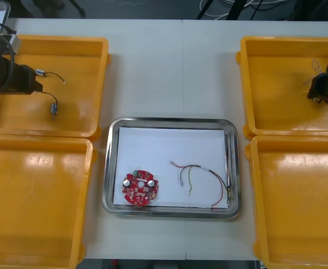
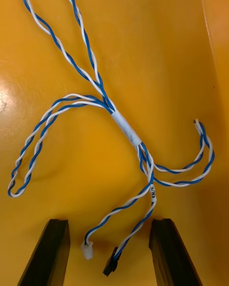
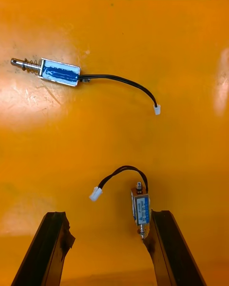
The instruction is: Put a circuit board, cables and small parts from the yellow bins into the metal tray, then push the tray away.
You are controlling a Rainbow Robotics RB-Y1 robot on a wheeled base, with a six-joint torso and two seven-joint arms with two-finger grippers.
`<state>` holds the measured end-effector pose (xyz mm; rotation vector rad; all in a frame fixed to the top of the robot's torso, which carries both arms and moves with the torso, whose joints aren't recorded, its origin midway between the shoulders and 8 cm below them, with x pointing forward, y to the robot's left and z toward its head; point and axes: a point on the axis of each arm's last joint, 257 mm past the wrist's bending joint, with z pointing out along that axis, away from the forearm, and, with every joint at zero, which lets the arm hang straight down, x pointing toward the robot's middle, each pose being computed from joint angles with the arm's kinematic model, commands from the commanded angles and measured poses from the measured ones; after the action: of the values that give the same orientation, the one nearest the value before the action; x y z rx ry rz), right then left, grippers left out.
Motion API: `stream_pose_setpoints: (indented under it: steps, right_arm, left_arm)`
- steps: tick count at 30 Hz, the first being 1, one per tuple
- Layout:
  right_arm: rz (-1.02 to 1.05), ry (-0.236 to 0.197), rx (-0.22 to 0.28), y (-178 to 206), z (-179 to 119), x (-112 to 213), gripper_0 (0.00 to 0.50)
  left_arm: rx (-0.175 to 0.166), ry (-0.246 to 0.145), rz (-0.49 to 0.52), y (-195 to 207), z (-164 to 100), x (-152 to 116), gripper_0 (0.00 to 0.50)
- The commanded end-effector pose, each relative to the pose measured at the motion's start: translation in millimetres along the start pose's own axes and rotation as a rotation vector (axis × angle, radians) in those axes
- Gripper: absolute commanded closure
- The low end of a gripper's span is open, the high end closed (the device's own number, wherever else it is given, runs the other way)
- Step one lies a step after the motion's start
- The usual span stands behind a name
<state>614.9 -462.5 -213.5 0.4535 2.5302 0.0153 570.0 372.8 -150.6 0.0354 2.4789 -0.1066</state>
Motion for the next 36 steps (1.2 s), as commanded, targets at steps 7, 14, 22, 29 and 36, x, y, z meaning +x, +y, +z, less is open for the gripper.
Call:
stream_pose_setpoints:
  steps: [7,14,22,29,36]
  right_arm:
    - [0.042,0.02,-0.009,-1.8,4.8,10.6,0.5]
    - [0.042,0.035,-0.017,4.9,-3.3,8.8,0.5]
    - [0.045,0.075,-0.03,20.0,-23.5,7.5,0.5]
    - [0.071,0.116,-0.044,35.5,-36.1,12.5,0.5]
    - [0.064,0.152,-0.081,54.0,-43.7,19.5,0.5]
  left_arm:
    - [0.011,0.034,-0.035,-6.5,-4.7,5.4,0.0]
    - [0.045,0.064,-0.066,-27.7,6.9,15.7,0.0]
    - [0.052,0.088,-0.076,-45.0,22.3,27.4,0.0]
    - [0.027,0.128,-0.065,-50.4,36.2,45.8,0.0]
    - [0.003,0.147,-0.061,-49.7,47.1,57.1,0.0]
